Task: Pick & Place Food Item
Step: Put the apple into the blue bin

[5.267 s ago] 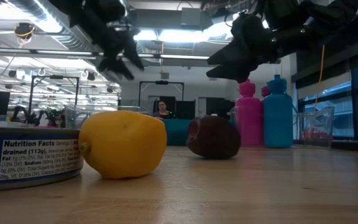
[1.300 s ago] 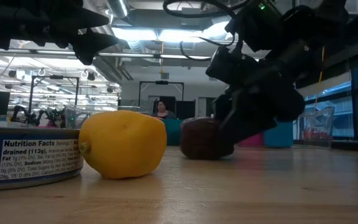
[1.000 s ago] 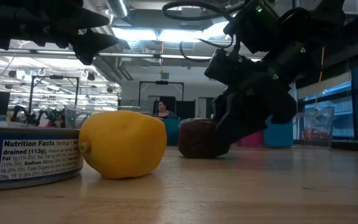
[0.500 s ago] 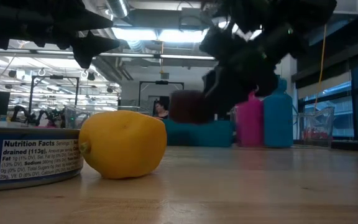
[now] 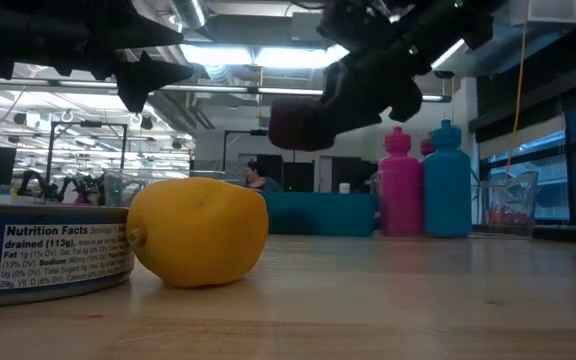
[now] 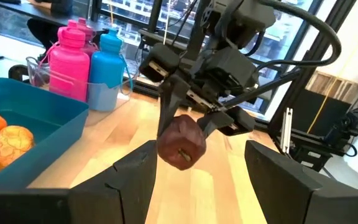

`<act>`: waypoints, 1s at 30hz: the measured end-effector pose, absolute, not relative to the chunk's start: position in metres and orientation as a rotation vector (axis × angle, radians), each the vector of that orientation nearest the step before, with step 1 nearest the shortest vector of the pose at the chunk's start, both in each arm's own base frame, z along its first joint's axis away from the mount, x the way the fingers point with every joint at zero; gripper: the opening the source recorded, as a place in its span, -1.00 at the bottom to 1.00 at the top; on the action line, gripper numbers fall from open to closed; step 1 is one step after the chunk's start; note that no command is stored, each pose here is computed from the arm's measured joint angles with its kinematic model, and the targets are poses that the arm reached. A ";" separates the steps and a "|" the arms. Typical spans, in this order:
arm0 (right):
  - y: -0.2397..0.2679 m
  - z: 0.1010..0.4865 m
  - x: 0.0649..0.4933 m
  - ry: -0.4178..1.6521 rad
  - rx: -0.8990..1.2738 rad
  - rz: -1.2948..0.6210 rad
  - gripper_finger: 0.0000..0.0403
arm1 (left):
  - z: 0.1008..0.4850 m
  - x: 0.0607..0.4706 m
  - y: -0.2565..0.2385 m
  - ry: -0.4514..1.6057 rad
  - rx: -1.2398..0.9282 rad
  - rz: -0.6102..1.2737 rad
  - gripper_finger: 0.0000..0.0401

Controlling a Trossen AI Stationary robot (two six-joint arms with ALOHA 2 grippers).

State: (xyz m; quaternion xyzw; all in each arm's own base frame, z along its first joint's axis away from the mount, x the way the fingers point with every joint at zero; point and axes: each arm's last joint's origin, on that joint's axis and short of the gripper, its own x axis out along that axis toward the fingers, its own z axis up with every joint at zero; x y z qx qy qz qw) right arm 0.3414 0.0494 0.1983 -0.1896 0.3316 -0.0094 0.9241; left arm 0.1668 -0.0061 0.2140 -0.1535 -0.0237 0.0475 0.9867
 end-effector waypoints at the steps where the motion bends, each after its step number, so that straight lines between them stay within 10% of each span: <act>1: 0.049 0.199 0.342 0.683 -0.398 -0.026 0.01 | 0.214 0.167 -0.006 -0.048 -0.311 0.096 0.17; 13: 0.051 0.241 0.361 0.566 -0.493 -0.082 0.01 | 0.204 0.176 0.004 -0.081 -0.610 0.307 0.17; 30: 0.059 0.242 0.359 0.585 -0.523 -0.055 0.01 | 0.226 0.249 0.001 -0.090 -0.715 0.129 0.43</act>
